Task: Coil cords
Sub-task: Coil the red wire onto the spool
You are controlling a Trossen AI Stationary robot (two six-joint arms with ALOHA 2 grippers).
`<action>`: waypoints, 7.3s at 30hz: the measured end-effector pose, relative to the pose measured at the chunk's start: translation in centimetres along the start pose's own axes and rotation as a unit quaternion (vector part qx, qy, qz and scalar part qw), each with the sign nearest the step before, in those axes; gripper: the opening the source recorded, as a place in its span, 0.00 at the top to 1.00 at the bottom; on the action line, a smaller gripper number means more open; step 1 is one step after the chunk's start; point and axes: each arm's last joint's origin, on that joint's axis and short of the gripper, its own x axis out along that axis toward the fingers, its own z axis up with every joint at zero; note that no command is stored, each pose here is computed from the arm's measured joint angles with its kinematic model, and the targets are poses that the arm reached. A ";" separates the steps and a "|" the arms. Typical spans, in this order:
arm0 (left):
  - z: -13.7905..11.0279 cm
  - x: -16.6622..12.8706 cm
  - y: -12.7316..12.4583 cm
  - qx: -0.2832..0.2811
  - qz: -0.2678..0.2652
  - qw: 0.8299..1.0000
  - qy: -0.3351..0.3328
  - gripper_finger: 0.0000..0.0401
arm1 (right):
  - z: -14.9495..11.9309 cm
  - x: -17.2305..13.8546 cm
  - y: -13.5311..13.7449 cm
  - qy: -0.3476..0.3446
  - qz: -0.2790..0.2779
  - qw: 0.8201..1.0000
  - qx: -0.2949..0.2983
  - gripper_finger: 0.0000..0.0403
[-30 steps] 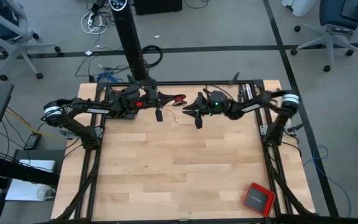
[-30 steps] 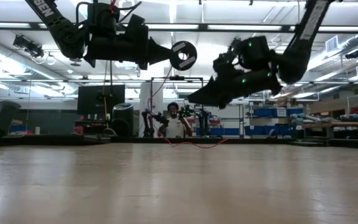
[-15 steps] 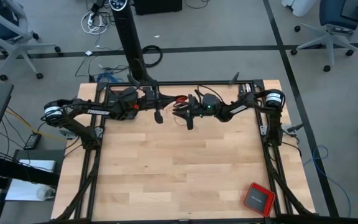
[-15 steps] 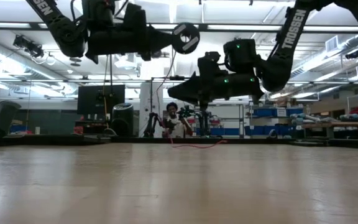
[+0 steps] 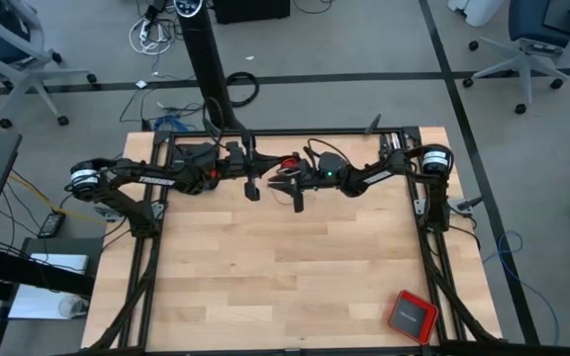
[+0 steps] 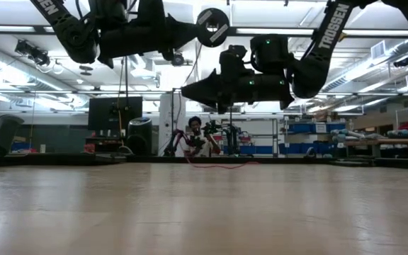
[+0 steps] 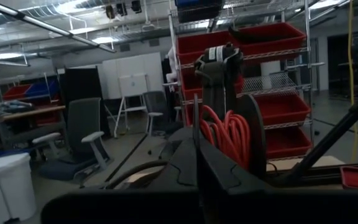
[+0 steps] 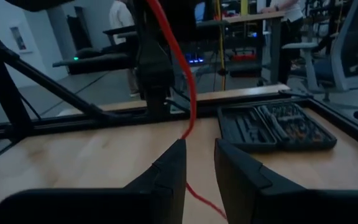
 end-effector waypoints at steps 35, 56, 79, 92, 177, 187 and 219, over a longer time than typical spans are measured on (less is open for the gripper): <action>0.0 0.0 0.0 0.000 0.001 1.000 -0.001 1.00 | 0.7 0.5 0.0 -0.010 0.011 1.000 -0.024 0.83; -1.2 -0.3 0.8 -0.018 0.012 0.998 0.062 1.00 | 0.8 -2.6 -0.9 0.070 -0.046 0.996 0.028 0.99; -3.4 -1.7 3.3 -0.010 0.046 0.984 0.173 1.00 | 6.1 -8.6 -0.7 0.085 -0.206 0.972 -0.073 0.99; -3.6 -1.7 3.5 0.058 0.136 0.967 0.206 1.00 | 11.5 -5.7 -0.3 0.119 -0.162 0.980 -0.003 0.99; 0.2 0.1 -0.2 0.033 0.196 0.980 0.011 1.00 | 8.5 -2.1 3.9 0.169 -0.091 0.978 -0.083 0.92; 0.1 0.1 -0.2 0.057 0.198 0.978 0.023 1.00 | 8.7 -2.3 4.8 0.178 -0.181 0.963 -0.095 0.93; 0.1 0.1 -0.1 0.058 0.201 0.978 0.023 1.00 | 9.9 -4.7 6.7 0.233 -0.150 0.960 -0.052 0.81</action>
